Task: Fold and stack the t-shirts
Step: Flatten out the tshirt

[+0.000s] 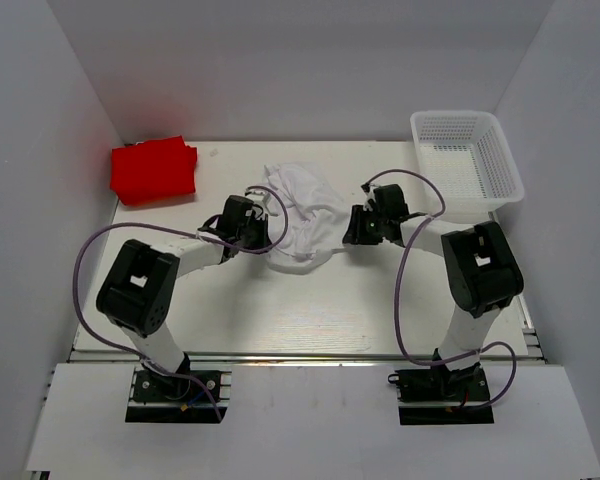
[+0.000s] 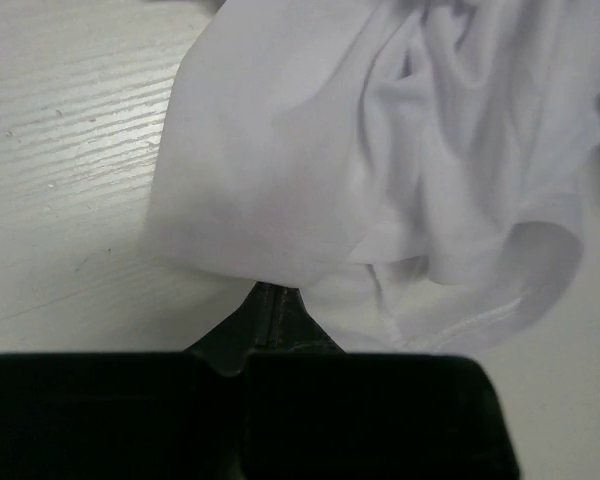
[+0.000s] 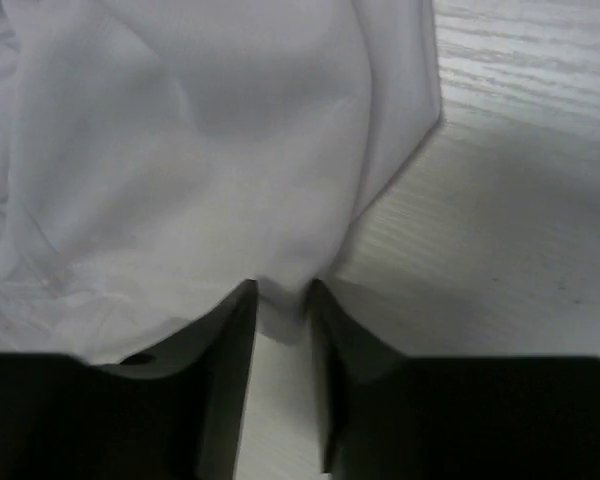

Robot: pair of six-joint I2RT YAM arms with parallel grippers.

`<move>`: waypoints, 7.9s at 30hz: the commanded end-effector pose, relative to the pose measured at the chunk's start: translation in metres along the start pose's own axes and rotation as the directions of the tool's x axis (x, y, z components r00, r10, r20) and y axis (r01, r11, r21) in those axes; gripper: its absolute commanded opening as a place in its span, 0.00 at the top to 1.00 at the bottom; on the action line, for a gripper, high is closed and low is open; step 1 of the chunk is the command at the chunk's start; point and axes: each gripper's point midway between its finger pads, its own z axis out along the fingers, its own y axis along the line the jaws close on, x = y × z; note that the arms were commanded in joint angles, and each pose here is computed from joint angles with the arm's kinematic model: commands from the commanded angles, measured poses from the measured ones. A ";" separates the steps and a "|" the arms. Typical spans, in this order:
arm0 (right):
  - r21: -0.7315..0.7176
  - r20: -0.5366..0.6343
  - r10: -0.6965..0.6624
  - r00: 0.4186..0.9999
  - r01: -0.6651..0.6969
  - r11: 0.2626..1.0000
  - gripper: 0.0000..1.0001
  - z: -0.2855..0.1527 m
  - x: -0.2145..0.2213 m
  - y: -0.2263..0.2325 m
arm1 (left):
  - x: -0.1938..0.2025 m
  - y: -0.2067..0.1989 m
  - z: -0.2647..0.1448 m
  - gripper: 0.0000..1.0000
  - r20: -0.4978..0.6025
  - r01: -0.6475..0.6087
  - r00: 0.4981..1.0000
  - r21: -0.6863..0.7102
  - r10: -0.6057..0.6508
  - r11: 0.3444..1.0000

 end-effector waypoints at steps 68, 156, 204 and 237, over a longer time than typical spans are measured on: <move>0.206 0.957 -0.242 0.158 0.212 0.955 1.00 -0.494 -0.211 0.159 | -0.244 -0.118 -0.387 1.00 0.830 -0.342 0.519 -0.014 0.201 0.940; 0.560 0.186 0.372 0.909 -0.410 0.720 0.49 -0.133 0.130 -0.096 | 0.054 -0.056 -0.171 1.00 0.133 0.161 0.980 -0.083 -0.149 0.983; 0.118 0.993 -0.109 0.051 -0.569 0.814 1.00 -0.598 -0.099 0.022 | -0.162 -0.061 -0.495 1.00 0.875 0.149 0.466 0.069 -0.132 0.986; 0.271 0.947 -0.123 0.296 -0.534 0.800 1.00 -0.461 -0.143 0.000 | -0.172 -0.030 -0.383 1.00 0.807 0.376 0.589 -0.237 -0.034 0.896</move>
